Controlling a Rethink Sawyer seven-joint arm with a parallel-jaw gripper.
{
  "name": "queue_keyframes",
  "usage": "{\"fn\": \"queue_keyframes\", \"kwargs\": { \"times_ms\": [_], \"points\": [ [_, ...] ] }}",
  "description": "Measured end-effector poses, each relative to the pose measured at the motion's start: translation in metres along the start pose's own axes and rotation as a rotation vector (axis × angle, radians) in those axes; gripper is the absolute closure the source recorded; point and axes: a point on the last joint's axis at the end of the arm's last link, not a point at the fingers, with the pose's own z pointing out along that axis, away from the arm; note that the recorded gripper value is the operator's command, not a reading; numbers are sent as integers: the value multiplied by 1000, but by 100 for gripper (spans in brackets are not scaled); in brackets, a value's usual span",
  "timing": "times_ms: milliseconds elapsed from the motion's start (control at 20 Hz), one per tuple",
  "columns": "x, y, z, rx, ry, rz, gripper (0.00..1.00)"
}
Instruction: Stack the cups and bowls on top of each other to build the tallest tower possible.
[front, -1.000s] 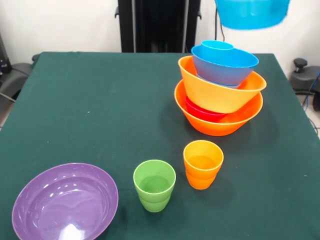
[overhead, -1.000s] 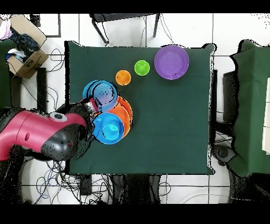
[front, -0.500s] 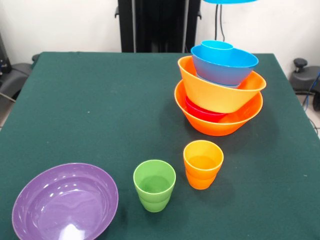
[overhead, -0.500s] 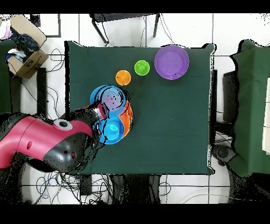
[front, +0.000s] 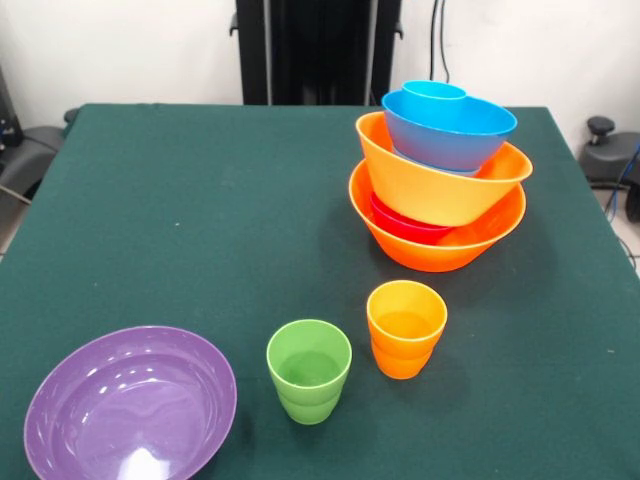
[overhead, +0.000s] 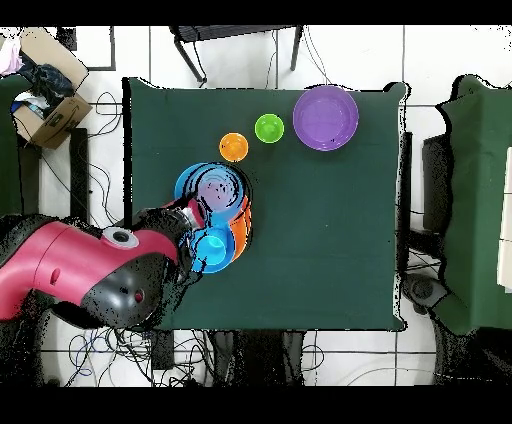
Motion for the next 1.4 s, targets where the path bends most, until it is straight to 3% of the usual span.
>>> {"fn": "queue_keyframes", "kwargs": {
  "times_ms": [800,1400],
  "points": [
    [2,-3,6,2,-1,10,100],
    [4,-6,25,55,-28,9,100]
  ]
}}
